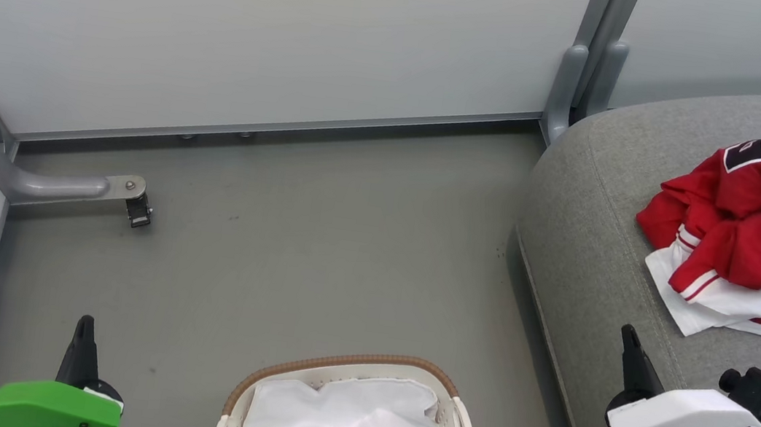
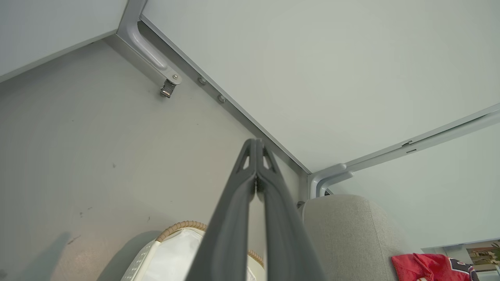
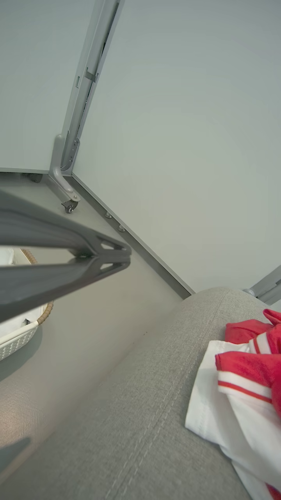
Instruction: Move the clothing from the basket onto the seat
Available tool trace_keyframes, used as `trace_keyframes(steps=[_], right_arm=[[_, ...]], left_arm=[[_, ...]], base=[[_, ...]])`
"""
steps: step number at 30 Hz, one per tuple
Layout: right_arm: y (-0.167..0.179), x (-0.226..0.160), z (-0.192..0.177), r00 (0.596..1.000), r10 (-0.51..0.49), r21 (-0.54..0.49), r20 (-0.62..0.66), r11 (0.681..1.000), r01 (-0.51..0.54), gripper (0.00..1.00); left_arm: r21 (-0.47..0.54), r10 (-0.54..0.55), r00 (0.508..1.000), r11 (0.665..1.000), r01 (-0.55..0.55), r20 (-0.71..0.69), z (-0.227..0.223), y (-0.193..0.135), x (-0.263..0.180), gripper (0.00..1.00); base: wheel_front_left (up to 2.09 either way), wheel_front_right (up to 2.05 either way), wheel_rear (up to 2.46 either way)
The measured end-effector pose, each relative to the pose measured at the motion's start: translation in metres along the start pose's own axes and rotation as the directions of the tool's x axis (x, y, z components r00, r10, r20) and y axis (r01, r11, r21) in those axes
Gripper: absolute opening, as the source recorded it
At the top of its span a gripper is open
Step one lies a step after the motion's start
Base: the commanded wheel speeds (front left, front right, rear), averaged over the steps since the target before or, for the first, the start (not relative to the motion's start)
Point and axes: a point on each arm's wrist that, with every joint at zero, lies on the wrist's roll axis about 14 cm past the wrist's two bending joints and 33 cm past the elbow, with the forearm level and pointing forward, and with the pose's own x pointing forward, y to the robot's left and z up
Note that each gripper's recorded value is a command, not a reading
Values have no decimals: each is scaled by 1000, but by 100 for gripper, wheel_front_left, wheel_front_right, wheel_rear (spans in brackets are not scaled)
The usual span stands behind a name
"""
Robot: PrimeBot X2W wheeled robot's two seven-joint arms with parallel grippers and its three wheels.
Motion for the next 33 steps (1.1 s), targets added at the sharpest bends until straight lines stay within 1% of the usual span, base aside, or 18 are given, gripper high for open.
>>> trace_keyframes(steps=[7,16,33], right_arm=[[0,0,5,1000,-1,87,10,996,1,0],[1,-1,11,1000,0,188,22,982,-4,0],[1,-3,20,999,6,356,38,934,-19,0]], left_arm=[[-84,-11,1000,996,10,-2,2,-4,1,0],[-177,-32,999,984,31,-1,6,-12,4,0],[-335,-81,997,939,80,8,14,-26,7,0]], base=[[0,0,0],[0,0,0],[0,0,0]])
